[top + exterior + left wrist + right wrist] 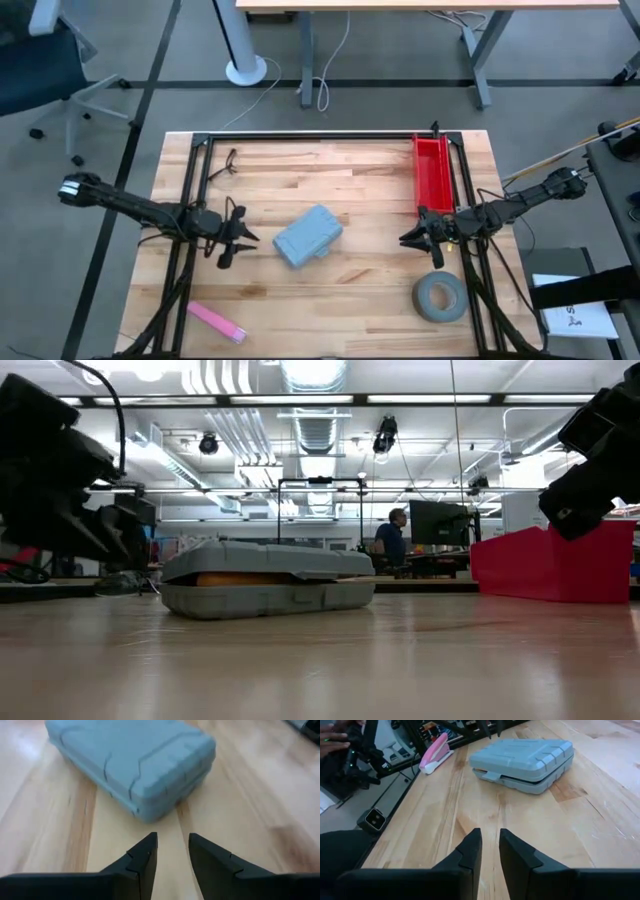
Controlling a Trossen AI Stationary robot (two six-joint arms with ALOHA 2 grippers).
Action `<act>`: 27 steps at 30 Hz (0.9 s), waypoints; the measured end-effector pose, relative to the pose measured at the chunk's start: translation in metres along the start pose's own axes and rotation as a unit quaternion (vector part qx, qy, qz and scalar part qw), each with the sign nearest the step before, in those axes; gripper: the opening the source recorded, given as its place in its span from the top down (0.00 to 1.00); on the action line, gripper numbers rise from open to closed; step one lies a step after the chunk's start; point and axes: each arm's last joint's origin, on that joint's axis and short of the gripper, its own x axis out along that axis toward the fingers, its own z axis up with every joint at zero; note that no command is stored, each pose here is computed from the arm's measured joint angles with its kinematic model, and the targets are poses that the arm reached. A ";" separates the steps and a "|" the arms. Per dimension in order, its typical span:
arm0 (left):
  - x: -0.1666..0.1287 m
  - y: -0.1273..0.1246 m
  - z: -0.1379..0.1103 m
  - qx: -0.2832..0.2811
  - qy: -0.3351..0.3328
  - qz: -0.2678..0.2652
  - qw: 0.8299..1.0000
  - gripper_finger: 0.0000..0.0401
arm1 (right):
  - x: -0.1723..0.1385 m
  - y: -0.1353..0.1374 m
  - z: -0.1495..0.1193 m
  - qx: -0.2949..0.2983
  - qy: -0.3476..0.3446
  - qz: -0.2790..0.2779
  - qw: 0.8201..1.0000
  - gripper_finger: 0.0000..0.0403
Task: Prefit tool cases
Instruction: Return to Home Position
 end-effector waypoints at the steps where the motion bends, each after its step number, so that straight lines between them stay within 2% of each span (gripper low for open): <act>1: -0.001 0.000 0.001 -0.001 -0.008 -0.001 1.000 0.70 | 0.000 0.000 0.000 0.000 0.000 0.000 1.000 0.88; 9: -0.019 -0.001 0.018 -0.004 -0.126 -0.012 0.992 0.68 | 0.000 0.000 0.000 0.000 0.000 0.000 1.000 0.89; 13: -0.035 -0.002 0.027 -0.007 -0.217 -0.023 0.976 0.66 | 0.000 0.000 0.000 0.000 0.000 0.000 1.000 0.87; 16: -0.043 -0.002 0.031 -0.006 -0.260 -0.033 0.965 0.66 | 0.000 0.000 0.000 0.000 0.000 0.000 1.000 0.85; 27: -0.046 -0.002 0.033 -0.007 -0.279 -0.034 0.960 0.64 | 0.000 0.000 0.000 0.000 0.000 0.000 1.000 0.82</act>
